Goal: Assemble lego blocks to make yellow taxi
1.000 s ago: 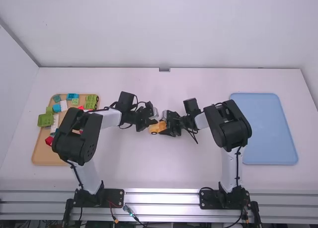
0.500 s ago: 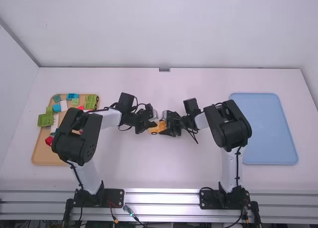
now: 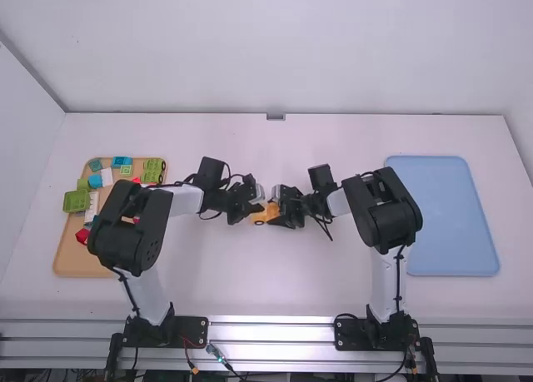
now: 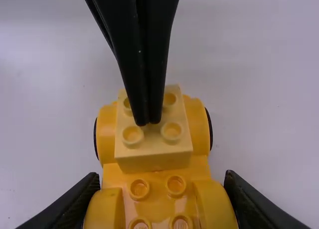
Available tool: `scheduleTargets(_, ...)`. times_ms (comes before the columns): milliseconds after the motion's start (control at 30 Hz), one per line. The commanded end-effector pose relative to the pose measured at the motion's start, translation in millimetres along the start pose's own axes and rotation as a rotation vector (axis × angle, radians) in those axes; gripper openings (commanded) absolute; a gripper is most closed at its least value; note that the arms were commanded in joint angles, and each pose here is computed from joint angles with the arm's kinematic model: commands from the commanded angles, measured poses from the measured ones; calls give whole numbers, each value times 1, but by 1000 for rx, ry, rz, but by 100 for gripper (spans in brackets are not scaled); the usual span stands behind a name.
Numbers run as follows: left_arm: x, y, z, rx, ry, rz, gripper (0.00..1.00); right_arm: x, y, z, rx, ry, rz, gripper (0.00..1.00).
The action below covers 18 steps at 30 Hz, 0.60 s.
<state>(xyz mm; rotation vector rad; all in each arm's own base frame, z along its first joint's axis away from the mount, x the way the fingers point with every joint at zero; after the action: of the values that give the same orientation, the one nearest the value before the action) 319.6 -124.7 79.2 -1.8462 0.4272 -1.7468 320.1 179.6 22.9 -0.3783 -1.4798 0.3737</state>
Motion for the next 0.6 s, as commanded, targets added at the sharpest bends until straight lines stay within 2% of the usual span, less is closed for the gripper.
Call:
scheduleTargets(0,-44,14,-18,-4,-101,223,2,-6,1,0,-15,50,36,57)
scheduleTargets(33,-48,12,-18,7,-122,285,2,-6,1,0,-16,49,36,58)
scheduleTargets(133,-49,11,-21,-16,-120,311,2,-6,1,0,-18,49,38,58)
scheduleTargets(367,-33,8,-12,-36,-65,202,1,-6,1,0,-18,50,38,58)
scheduleTargets(567,17,-15,9,-25,110,-9,1,-6,1,0,-18,50,39,58)
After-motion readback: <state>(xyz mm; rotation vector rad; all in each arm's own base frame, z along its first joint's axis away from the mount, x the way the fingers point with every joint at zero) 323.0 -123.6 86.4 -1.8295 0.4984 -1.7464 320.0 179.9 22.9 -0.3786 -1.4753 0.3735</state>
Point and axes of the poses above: each hand's point on the last joint's axis, 136 mm out from that joint toward the fingers, its own y axis out along the fingers, its own z axis along the line the jaws close on, x = y × z, the point moved 10 cm from there along -y, back along the fingers, and after that the axes turned 3 degrees about y, right-handed, at the moved point
